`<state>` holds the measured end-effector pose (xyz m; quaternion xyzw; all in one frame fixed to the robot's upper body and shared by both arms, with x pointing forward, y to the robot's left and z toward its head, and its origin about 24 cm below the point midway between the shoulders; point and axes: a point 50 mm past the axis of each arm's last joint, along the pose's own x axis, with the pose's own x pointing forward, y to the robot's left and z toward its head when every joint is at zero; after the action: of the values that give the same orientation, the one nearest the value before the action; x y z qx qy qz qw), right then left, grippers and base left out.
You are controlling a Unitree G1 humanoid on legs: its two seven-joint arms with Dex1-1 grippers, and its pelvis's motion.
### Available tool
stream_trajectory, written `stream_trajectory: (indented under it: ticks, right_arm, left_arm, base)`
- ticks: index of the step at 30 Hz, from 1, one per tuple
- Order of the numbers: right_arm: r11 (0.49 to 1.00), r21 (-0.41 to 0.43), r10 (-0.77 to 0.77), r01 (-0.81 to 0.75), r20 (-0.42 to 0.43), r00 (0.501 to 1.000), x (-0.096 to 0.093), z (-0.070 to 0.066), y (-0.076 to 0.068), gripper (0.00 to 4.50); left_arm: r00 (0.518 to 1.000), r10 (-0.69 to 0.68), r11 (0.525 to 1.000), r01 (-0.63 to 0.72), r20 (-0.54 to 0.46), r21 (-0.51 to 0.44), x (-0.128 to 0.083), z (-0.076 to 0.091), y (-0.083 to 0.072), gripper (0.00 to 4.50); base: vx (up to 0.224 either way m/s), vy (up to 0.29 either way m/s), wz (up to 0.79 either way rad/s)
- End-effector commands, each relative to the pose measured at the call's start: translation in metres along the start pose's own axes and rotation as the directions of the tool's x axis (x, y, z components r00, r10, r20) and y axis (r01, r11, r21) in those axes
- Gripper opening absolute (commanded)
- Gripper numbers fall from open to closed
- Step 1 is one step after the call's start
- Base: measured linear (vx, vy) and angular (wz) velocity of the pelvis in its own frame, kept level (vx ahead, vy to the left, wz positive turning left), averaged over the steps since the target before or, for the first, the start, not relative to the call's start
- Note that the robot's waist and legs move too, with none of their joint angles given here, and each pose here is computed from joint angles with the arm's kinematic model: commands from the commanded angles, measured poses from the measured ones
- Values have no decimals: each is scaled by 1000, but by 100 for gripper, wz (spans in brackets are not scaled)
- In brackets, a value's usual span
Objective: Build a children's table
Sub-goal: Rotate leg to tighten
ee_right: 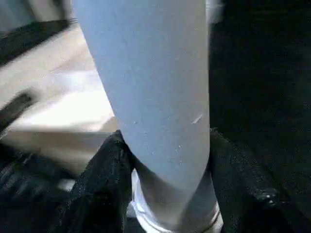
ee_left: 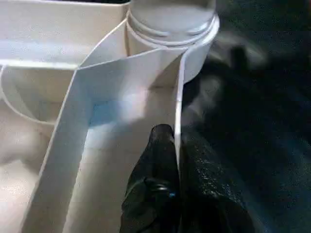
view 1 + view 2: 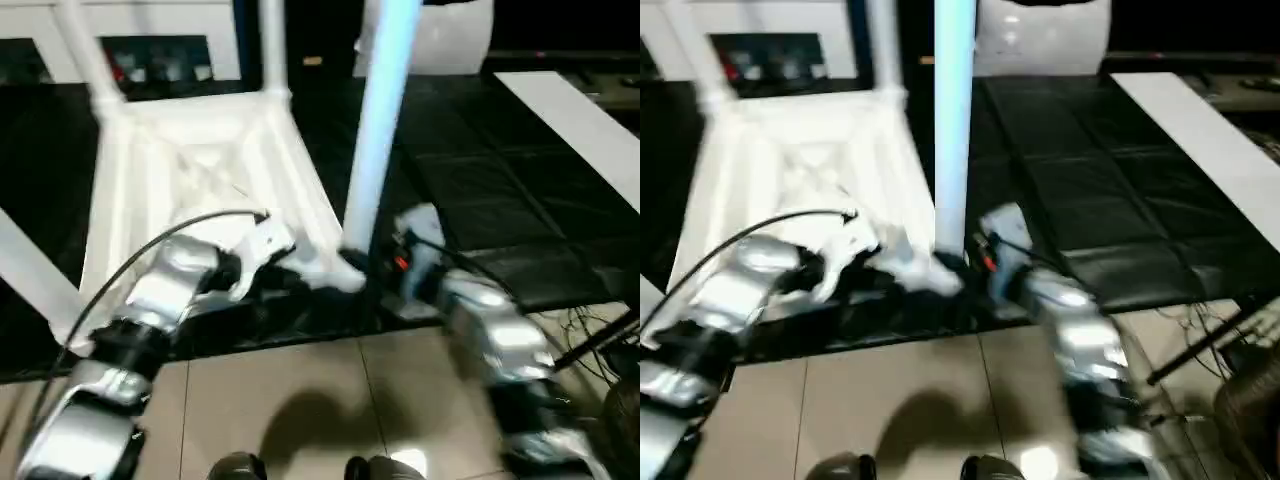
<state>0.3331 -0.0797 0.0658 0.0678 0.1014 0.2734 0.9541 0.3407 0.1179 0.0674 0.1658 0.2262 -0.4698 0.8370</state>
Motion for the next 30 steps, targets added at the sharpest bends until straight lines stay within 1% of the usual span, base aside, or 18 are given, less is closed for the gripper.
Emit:
stream_trajectory:
  ticks: [1, 3, 5, 6, 8, 9, 13, 15, 17, 18, 20, 21, 22, 23, 25, 28, 29, 30]
  right_arm:
    - [989, 80, 126, -121, -66, 990, 22, -17, 51, 195]
    - [991, 129, 30, -21, -67, 997, 33, -15, 51, 195]
    - [992, 129, 23, -15, -63, 998, 36, -14, 52, 195]
    - [993, 115, 21, -15, -49, 999, 36, -13, 52, 230]
    - [994, 111, 11, -9, -18, 1000, 36, -10, 51, 265]
    - [995, 98, 13, -15, 27, 1000, 32, -7, 46, 270]
    - [998, 50, 41, -45, 78, 996, 23, -4, 33, 313]
    - [996, -7, 94, -94, 117, 989, 8, -4, 16, 327]
    - [990, -34, 141, -138, 125, 982, -2, -3, 8, 352]
    - [972, -91, 225, -215, 122, 967, -18, -1, -4, 359]
    - [962, -115, 262, -250, 112, 958, -26, 0, -9, 364]
    - [955, -124, 282, -268, 104, 954, -29, 0, -11, 385]
    - [940, -150, 320, -305, 83, 944, -36, 1, -16, 385]
    - [936, -158, 329, -314, 77, 941, -37, 1, -17, 401]
    - [887, -206, 424, -412, 14, 905, -50, 4, -27, 406]
    - [846, -210, 496, -490, -25, 868, -57, 8, -32, 406]
    - [809, -205, 553, -551, -50, 832, -60, 11, -33, 406]
    - [809, -205, 553, -551, -50, 832, -60, 11, -33, 406]
  left_arm:
    - [989, -42, 999, 39, 143, 22, 24, 35, -20, 0]
    - [985, 25, 1000, -27, 169, 6, 28, 41, -18, 0]
    - [984, 31, 999, -33, 175, 6, 28, 43, -18, 0]
    - [984, 22, 1000, -24, 176, 12, 28, 43, -19, 0]
    - [985, 15, 1000, -19, 174, 23, 28, 43, -19, 0]
    - [987, -9, 999, 2, 161, 44, 26, 40, -20, 0]
    - [991, -40, 997, 32, 129, 70, 21, 31, -18, 0]
    - [994, -62, 994, 53, 89, 98, 15, 22, -15, 0]
    - [994, -76, 991, 67, 74, 114, 11, 18, -14, 0]
    - [992, -116, 983, 109, 41, 149, 3, 12, -12, 0]
    - [990, -140, 977, 134, 24, 164, 0, 9, -12, 0]
    - [988, -154, 974, 149, 16, 171, -1, 7, -12, 0]
    - [983, -184, 965, 181, -3, 189, -5, 4, -13, 0]
    - [981, -191, 963, 189, -8, 194, -6, 4, -13, 0]
    - [957, -284, 923, 291, -66, 250, -15, -3, -15, 0]
    - [928, -364, 888, 373, -82, 269, -22, -5, -18, 0]
    - [900, -428, 858, 434, -82, 276, -28, -5, -21, 0]
    - [900, -428, 858, 434, -82, 276, -28, -5, -21, 0]
  base:
    - [0, 0, 0]
    - [0, 0, 0]
    - [0, 0, 0]
    - [0, 0, 0]
    - [0, 0, 0]
    - [0, 0, 0]
    - [0, 0, 0]
    - [0, 0, 0]
    - [0, 0, 0]
    - [0, 0, 0]
    - [0, 0, 0]
    - [0, 0, 0]
    - [0, 0, 0]
    - [0, 0, 0]
    - [0, 0, 0]
    - [0, 0, 0]
    - [0, 0, 0]
    - [0, 0, 0]
